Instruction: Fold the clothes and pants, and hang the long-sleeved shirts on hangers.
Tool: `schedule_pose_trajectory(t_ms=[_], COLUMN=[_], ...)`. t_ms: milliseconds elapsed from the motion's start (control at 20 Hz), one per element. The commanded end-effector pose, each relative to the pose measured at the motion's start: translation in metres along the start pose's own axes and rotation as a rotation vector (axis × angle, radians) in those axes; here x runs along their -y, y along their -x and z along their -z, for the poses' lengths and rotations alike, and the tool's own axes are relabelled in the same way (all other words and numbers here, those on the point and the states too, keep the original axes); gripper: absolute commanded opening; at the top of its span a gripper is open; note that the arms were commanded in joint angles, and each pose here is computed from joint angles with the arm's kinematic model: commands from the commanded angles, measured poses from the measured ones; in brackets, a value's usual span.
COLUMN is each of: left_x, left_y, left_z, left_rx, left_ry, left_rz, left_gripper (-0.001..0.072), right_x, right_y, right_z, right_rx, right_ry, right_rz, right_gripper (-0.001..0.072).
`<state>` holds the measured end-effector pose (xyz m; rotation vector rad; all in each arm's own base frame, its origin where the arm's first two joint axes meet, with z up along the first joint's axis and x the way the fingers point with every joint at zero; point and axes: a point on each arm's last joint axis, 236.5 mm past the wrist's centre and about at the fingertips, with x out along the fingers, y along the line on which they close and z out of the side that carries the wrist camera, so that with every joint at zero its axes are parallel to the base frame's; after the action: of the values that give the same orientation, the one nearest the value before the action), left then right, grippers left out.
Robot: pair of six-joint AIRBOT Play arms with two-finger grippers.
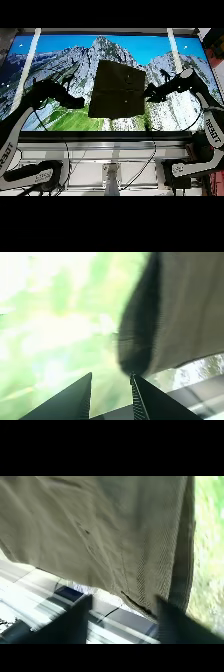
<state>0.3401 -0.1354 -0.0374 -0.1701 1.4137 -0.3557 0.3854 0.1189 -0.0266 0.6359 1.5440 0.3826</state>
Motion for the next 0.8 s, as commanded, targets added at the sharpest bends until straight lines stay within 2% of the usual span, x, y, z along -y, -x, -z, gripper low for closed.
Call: schedule_pose_trajectory(t_ms=[0, 100, 250, 400, 500, 600, 650, 700, 750], left_x=[-0.014, -0.007, 0.012, 0.036, 0.055, 0.063, 0.064, 0.065, 0.065], left_y=[0.032, 0.036, 0.036, 0.035, 0.028, 0.015, 0.006, -0.003, -0.011], left_z=[0.007, 0.015, 0.018, 0.027, 0.042, 0.058, 0.067, 0.074, 0.079], left_rx=[0.023, 0.023, 0.14, 0.27, 0.289, 0.272, 0.251, 0.22, 0.193], left_ry=[0.042, -0.023, 0.01, 0.219, 0.39, 0.485, 0.504, 0.549, 0.597], left_rz=[-0.038, -0.031, 0.041, 0.206, 0.355, 0.426, 0.427, 0.423, 0.419], left_gripper=[0.002, 0.0016, 0.0016, 0.0016, 0.0016, 0.0032, 0.0229, 0.048, 0.0517], right_x=[-0.003, -0.003, -0.01, -0.017, -0.022, -0.015, -0.008, -0.003, -0.002], right_y=[0.012, 0.007, 0.004, -0.004, -0.003, 0.001, 0.001, -0.002, -0.006], right_z=[-0.005, -0.001, 0.012, 0.048, 0.059, 0.062, 0.066, 0.071, 0.075], right_rx=[0.012, 0.022, 0.132, 0.221, 0.332, 0.449, 0.48, 0.474, 0.46], right_ry=[0.074, 0.098, 0.086, -0.013, -0.126, -0.235, -0.291, -0.328, -0.339], right_rz=[0.032, 0.01, -0.049, -0.156, -0.251, -0.303, -0.309, -0.309, -0.308], right_gripper=[0.0048, 0.0028, 0.0027, 0.0028, 0.0028, 0.0029, 0.003, 0.0088, 0.0348])
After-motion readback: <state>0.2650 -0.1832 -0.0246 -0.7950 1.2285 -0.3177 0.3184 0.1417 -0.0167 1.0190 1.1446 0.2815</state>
